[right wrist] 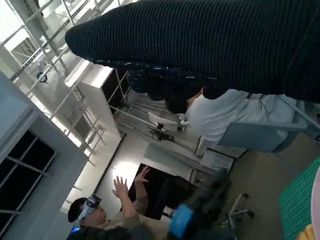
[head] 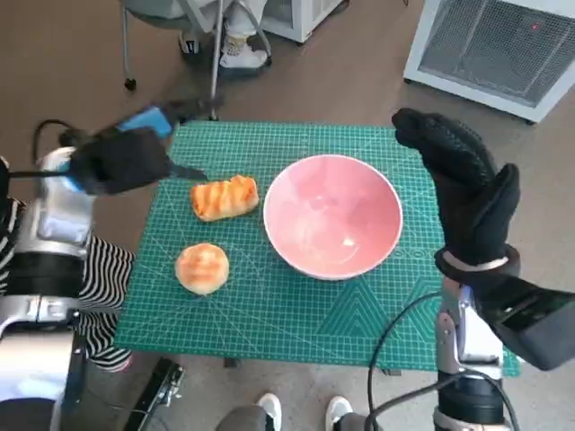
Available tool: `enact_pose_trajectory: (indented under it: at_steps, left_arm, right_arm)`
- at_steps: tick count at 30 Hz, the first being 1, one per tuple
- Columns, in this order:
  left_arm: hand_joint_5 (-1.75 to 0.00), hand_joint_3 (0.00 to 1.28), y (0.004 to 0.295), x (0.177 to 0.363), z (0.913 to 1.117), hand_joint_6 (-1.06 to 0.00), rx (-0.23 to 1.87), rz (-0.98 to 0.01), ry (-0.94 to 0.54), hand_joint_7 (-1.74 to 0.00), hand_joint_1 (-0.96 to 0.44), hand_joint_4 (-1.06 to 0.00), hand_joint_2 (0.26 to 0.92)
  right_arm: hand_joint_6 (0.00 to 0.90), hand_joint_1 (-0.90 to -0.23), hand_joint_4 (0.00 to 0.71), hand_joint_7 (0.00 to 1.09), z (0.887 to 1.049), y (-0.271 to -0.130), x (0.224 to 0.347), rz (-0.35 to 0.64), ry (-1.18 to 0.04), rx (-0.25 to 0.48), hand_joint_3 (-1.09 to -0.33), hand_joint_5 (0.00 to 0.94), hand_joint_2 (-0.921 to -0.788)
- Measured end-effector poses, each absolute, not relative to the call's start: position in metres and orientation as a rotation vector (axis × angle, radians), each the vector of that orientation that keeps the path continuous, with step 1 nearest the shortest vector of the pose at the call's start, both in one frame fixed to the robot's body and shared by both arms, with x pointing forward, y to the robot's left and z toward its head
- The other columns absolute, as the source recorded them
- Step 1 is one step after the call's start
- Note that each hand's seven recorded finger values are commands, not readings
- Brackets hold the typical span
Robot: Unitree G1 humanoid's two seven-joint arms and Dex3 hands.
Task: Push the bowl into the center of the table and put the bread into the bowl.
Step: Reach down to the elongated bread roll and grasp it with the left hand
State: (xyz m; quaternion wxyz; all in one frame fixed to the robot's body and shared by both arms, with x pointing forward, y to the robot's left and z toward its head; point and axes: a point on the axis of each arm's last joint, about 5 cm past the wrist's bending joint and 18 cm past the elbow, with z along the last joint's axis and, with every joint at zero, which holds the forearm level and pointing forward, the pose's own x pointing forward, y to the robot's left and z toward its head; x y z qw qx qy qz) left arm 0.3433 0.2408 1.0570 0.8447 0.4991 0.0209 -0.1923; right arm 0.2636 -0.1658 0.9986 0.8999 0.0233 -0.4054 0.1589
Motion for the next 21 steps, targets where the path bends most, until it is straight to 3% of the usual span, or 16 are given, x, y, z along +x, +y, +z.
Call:
enact_pose_trajectory:
  at_steps: [10,21]
  left_arm:
    - [0.00,0.01,0.230,0.356,1.047,-0.17,1.117,-0.459,0.215,0.00,-0.23,0.00,0.717]
    - [0.00,0.01,0.216,0.362,1.031,-0.18,1.181,-0.452,0.315,-0.01,-0.26,0.00,0.721]
  right_arm:
    - [0.170,-0.726,0.189,0.35,0.998,-0.166,0.263,0.330,-0.839,0.047,-0.678,0.003,-0.921]
    - [0.152,-0.721,0.191,0.36,0.993,-0.169,0.261,0.328,-0.823,0.040,-0.702,0.003,-0.921]
